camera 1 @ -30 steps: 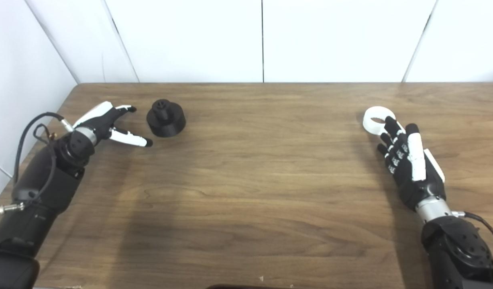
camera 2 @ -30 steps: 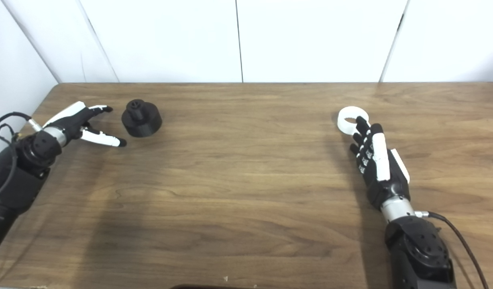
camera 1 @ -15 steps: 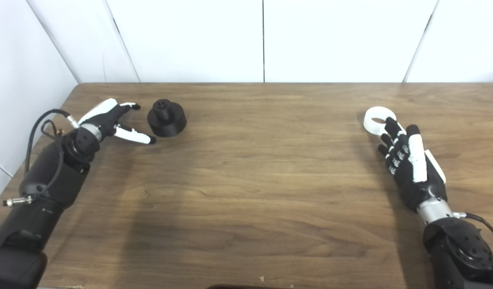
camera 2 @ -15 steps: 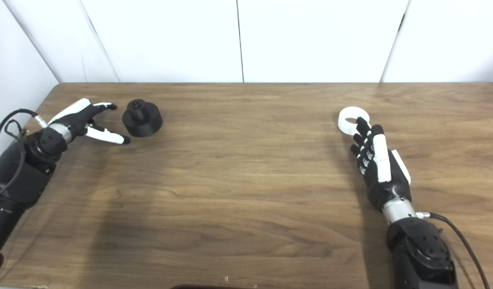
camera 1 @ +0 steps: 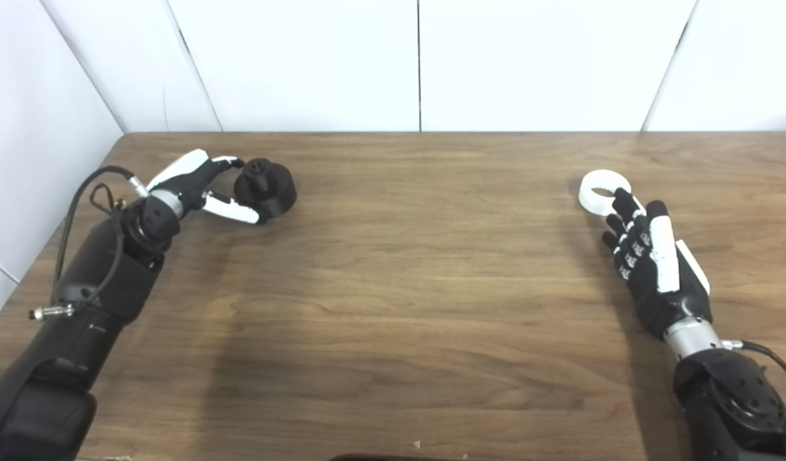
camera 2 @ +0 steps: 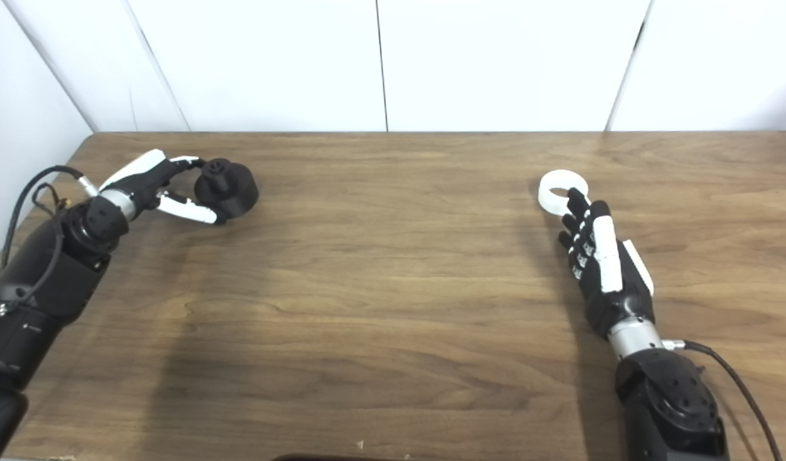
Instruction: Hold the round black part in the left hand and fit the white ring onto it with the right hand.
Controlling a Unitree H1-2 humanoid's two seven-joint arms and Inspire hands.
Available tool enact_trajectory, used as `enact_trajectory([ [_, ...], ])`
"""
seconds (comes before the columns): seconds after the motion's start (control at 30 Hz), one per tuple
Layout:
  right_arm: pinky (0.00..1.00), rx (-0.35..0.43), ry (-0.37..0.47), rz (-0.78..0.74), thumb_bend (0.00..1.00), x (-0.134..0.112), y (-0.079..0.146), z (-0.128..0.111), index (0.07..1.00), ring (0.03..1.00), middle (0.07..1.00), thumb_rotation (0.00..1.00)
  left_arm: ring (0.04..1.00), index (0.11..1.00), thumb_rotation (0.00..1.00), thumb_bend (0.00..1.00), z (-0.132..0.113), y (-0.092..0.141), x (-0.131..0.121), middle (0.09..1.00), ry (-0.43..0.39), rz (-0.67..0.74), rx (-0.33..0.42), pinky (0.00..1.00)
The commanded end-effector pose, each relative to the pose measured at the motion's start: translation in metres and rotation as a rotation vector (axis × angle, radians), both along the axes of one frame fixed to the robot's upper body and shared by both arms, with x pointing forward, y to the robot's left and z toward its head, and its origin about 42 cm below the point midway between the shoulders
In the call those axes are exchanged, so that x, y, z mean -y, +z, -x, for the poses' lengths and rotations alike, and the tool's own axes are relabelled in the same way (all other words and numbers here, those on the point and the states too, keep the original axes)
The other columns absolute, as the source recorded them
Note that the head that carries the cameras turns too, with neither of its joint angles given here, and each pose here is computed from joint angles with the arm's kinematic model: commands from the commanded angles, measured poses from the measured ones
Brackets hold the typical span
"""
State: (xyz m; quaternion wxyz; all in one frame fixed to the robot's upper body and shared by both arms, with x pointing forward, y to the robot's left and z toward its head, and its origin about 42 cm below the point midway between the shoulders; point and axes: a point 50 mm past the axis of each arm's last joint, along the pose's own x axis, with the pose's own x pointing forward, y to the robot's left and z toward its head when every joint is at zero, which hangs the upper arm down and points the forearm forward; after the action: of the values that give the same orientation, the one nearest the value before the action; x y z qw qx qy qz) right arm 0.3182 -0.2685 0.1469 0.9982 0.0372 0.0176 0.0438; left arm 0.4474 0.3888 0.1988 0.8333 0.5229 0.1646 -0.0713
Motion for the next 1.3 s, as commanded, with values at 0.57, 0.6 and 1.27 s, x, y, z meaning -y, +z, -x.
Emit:
enact_trajectory([
  [0.57,1.00,0.062,0.002,0.005,0.59,-0.003,0.013,0.002,0.963,1.000,1.000,1.00,1.000,0.870,0.37,0.99,-0.028,0.027,0.005,0.930,-0.078,-0.023,0.122,0.91],
  [0.6,1.00,0.062,0.001,0.006,0.59,-0.002,0.013,0.002,0.961,1.000,1.000,1.00,1.000,0.857,0.36,0.98,-0.028,0.026,0.005,0.927,-0.077,-0.022,0.124,0.90],
  [1.27,1.00,0.064,0.001,0.002,0.59,0.001,0.015,0.001,0.964,1.000,1.000,1.00,0.969,0.638,0.10,0.79,-0.023,0.019,0.008,0.888,-0.057,-0.037,0.219,0.87],
])
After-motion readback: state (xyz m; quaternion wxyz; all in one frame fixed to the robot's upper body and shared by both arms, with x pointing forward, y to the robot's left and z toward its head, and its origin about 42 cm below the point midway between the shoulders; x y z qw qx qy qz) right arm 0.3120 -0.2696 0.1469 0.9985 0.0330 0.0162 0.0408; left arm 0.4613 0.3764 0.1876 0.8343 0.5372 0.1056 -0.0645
